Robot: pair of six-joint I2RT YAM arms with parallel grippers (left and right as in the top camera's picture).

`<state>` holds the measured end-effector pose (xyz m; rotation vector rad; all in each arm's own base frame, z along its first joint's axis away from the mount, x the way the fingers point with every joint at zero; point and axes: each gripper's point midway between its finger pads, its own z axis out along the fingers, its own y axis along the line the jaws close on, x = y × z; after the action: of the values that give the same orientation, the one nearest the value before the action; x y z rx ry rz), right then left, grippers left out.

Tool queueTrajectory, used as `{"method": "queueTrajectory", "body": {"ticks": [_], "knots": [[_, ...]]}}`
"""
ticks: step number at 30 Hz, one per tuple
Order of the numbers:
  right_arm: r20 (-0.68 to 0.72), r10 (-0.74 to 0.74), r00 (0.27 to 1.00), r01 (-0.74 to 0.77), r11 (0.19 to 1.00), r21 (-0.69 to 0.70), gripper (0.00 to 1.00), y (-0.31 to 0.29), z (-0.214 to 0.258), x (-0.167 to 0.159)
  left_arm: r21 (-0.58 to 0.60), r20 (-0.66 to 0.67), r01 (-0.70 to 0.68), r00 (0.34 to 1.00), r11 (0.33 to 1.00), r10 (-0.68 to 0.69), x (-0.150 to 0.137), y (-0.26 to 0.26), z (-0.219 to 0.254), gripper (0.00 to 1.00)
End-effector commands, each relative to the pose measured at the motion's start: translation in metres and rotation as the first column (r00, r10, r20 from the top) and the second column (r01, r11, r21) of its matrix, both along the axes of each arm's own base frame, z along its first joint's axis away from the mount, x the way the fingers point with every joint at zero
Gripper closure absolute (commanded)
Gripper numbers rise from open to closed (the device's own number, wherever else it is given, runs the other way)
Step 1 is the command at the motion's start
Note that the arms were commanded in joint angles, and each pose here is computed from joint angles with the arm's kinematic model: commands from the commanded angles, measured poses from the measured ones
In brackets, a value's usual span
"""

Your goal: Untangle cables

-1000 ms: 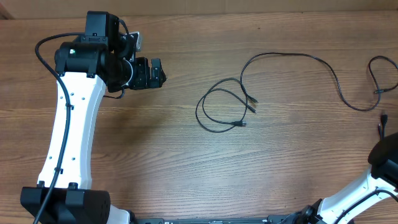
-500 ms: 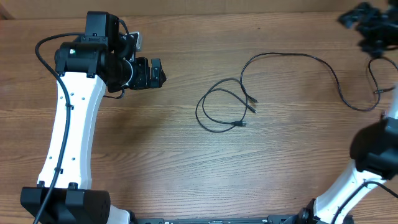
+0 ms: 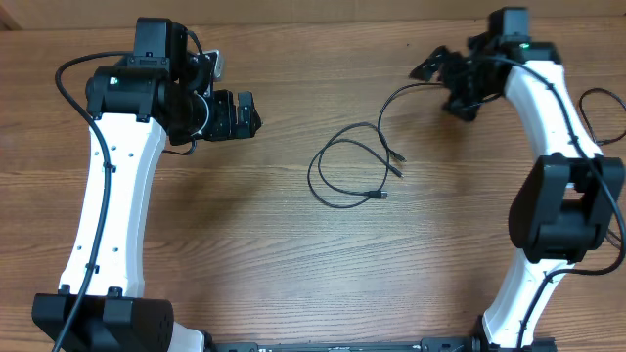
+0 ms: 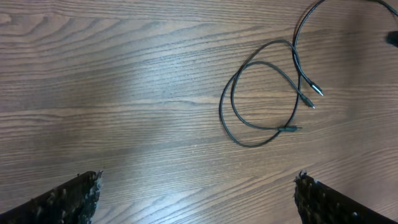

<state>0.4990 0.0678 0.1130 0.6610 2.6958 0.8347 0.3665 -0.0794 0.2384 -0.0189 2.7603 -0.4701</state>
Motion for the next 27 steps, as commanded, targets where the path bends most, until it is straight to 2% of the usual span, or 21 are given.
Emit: {"method": "queueTrajectory", "body": {"ticks": [1,3,7,22,27], "knots": [[0.019,0.042,0.999,-0.043,0.999,0.018,0.00,0.031,-0.008,0.000,-0.006,0.045,0.021,0.999,1.000,-0.020,0.000,-0.004,0.014,0.00],[0.032,0.035,0.999,-0.034,0.999,-0.025,0.00,0.035,-0.014,0.003,-0.006,0.045,0.021,0.999,1.000,-0.020,0.000,-0.004,0.014,0.00],[0.020,-0.082,0.996,0.084,0.987,-0.137,0.00,0.032,-0.030,0.008,-0.006,0.045,0.021,0.999,1.000,-0.021,0.000,-0.004,0.014,0.00],[0.063,-0.072,0.995,0.080,0.987,-0.137,0.02,0.038,-0.084,0.038,-0.006,0.045,0.021,0.999,1.000,-0.021,0.000,-0.004,0.014,0.00],[0.073,-0.078,0.994,0.087,0.987,-0.132,0.18,0.039,-0.093,0.043,-0.006,0.045,0.021,0.999,1.000,-0.020,0.000,-0.004,0.014,0.00]]}}
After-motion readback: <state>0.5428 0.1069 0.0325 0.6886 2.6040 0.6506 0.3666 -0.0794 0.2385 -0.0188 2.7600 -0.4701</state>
